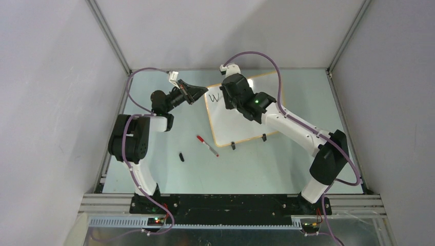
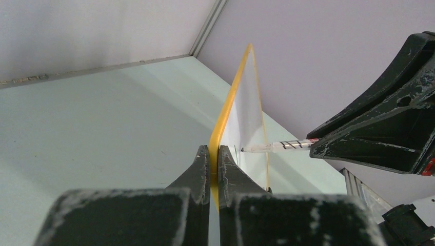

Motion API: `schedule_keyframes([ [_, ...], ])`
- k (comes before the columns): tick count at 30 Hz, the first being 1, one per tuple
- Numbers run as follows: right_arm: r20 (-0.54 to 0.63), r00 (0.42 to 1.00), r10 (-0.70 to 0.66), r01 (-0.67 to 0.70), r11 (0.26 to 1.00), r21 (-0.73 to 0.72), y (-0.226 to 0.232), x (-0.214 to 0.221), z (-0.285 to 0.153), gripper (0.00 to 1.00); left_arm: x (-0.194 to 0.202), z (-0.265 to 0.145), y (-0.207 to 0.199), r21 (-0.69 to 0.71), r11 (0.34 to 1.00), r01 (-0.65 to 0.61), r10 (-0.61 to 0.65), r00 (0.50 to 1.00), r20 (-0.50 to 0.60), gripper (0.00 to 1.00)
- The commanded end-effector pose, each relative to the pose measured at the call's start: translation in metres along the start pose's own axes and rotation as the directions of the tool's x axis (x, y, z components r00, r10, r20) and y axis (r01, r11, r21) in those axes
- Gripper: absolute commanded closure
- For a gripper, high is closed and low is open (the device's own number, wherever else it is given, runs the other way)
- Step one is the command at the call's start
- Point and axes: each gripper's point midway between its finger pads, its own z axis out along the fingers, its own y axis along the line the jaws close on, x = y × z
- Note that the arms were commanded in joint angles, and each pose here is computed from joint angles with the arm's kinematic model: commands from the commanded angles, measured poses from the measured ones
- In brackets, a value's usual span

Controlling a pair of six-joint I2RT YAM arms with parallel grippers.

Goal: Write a sentence on the whiteboard

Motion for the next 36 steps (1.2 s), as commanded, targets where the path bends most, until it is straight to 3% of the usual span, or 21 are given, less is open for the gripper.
schedule_keyframes([
  [1,0.038,0.999,0.000,-0.001,1.000,0.023,-0.002,-0.018,-0.004,1.00,0.012,0.003,-0.013,0.039,0.998,-0.048,0.049,0.998,-0.047,1.00],
  [36,-0.040,0.998,-0.045,0.044,0.998,-0.034,0.006,-0.005,0.002,1.00,0.019,0.007,-0.010,0.016,0.998,-0.062,0.063,0.995,-0.083,1.00],
])
